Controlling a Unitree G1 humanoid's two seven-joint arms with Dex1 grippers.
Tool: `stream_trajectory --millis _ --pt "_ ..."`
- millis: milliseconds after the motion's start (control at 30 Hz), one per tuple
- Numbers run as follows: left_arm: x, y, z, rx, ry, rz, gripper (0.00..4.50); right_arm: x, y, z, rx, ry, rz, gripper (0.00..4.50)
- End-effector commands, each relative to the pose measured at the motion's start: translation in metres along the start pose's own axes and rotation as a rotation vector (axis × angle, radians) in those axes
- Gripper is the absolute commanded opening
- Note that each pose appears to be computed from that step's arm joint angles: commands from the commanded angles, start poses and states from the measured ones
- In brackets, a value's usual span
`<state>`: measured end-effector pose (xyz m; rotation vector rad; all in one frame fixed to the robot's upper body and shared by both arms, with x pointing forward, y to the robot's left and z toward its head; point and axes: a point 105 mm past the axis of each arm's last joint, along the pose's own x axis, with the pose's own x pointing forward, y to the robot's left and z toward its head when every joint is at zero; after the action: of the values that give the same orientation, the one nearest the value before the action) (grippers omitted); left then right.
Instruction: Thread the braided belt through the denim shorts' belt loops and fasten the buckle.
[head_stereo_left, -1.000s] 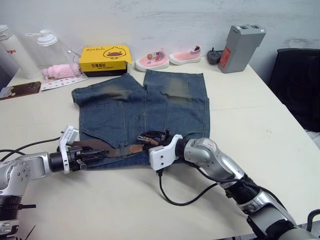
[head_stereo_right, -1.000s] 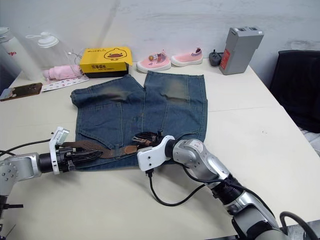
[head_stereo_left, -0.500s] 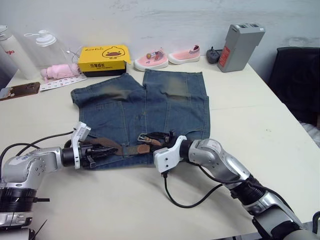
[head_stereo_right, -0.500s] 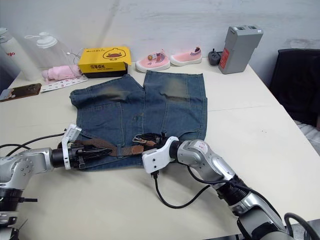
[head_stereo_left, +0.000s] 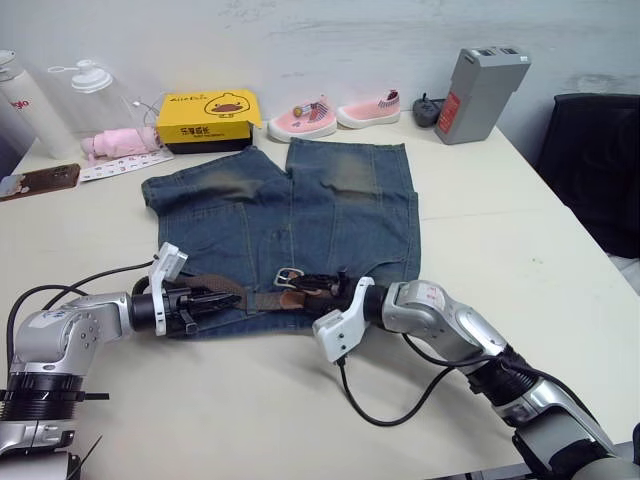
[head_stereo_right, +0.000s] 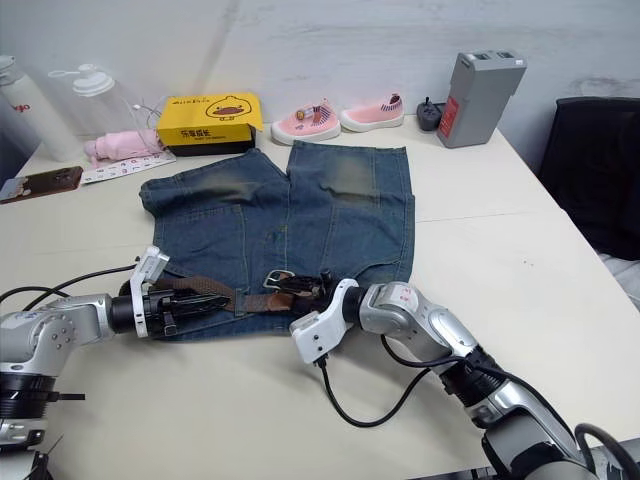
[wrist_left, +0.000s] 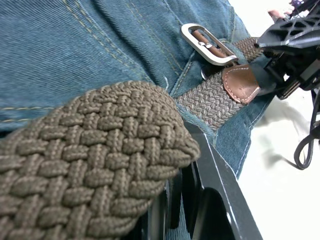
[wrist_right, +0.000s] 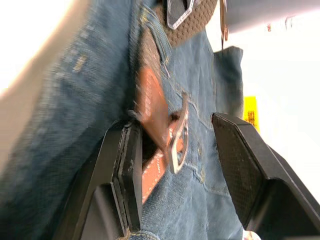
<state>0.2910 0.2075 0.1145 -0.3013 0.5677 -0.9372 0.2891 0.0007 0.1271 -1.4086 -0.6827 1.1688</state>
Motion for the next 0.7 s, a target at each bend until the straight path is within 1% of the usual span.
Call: stream_trajectory --millis 33,267,300,367,400,467,500,633,700 --pt "0.0013 -0.0048 0.0069 0.026 -0.011 -0.02 0.0 0.0024 -0.0032 0.0088 -0.042 -0.051 -0.005 2.4" --pt "-0.0003 -0.0059 0.005 0.023 -0.008 -0.021 0.0 0.005 -0.0009 0.009 -0.021 -0.058 0.008 2.4" --pt "-0.0009 -0.0061 0.0044 0.023 -0.006 -0.021 0.0 0.005 -0.0006 0.009 -0.016 -0.058 0.009 2.16" --pt "-0.0017 -0.0063 0.0036 0.024 -0.005 -0.021 0.0 0.005 0.0006 0.0094 -0.004 -0.061 0.014 1.55" --pt "-0.0019 -0.0064 0.0035 0.023 -0.004 -0.021 0.0 0.0049 0.0012 0.01 -0.001 -0.064 0.017 1.15" --pt "-0.0024 -0.0066 0.0032 0.026 -0.003 -0.022 0.0 0.0045 0.0019 0.011 0.005 -0.069 0.021 0.16" --pt "-0.0027 -0.0065 0.0032 0.028 -0.003 -0.021 0.0 0.0042 0.0023 0.0108 0.01 -0.067 0.024 0.07" --pt "-0.0041 -0.011 0.0068 0.03 -0.022 -0.043 0.0 0.003 0.0028 0.0096 0.022 -0.059 0.022 0.07" --pt "-0.0068 -0.0134 0.0127 0.02 -0.066 -0.049 0.85 0.0017 0.0038 0.0091 0.035 -0.053 0.021 0.0"
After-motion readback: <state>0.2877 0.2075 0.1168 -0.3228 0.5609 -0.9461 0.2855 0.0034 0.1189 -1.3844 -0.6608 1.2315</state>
